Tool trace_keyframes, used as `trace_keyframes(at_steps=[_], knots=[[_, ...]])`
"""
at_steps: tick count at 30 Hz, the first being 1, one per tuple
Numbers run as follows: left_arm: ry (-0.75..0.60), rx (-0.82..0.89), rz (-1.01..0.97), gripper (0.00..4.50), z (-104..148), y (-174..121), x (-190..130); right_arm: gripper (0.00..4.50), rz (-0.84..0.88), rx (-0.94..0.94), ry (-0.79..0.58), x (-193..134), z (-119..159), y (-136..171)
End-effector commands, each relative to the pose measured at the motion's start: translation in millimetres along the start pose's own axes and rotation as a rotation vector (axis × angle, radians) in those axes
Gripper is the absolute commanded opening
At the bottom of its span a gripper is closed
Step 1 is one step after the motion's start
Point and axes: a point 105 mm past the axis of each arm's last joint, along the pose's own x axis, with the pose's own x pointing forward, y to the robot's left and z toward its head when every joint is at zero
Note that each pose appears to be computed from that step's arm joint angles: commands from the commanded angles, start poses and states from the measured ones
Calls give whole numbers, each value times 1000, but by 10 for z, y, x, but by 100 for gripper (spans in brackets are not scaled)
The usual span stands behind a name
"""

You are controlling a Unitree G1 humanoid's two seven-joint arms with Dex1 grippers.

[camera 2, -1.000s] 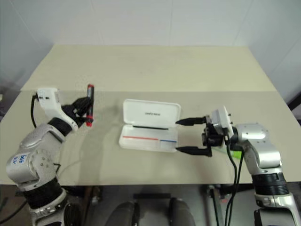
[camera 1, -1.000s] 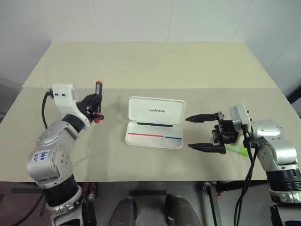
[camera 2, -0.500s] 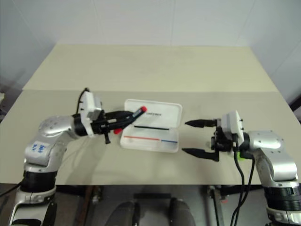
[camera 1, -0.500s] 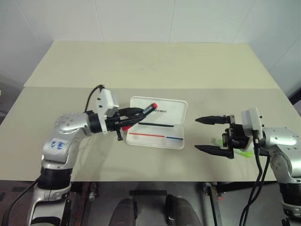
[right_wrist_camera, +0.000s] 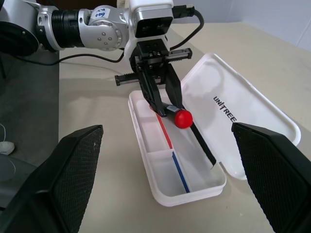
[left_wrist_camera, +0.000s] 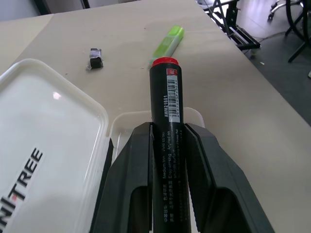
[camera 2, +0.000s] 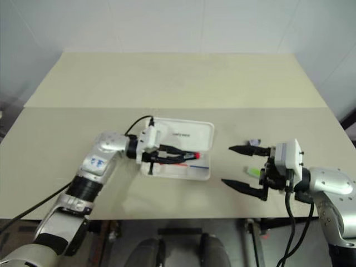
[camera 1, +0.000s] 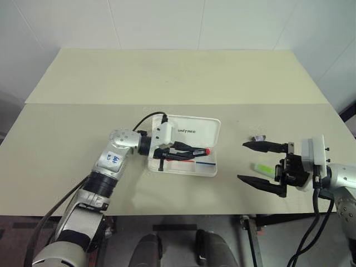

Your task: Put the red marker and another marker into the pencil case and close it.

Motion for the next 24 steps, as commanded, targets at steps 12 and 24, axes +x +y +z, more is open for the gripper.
trace_keyframes(at_steps=[12, 24], knots=[[106, 128, 28, 66, -131, 150, -9, 450, -29, -46, -33, 8, 148, 27], [103, 152, 71, 329, -112, 216, 63, 450, -23, -34, -42, 24, 122, 34]])
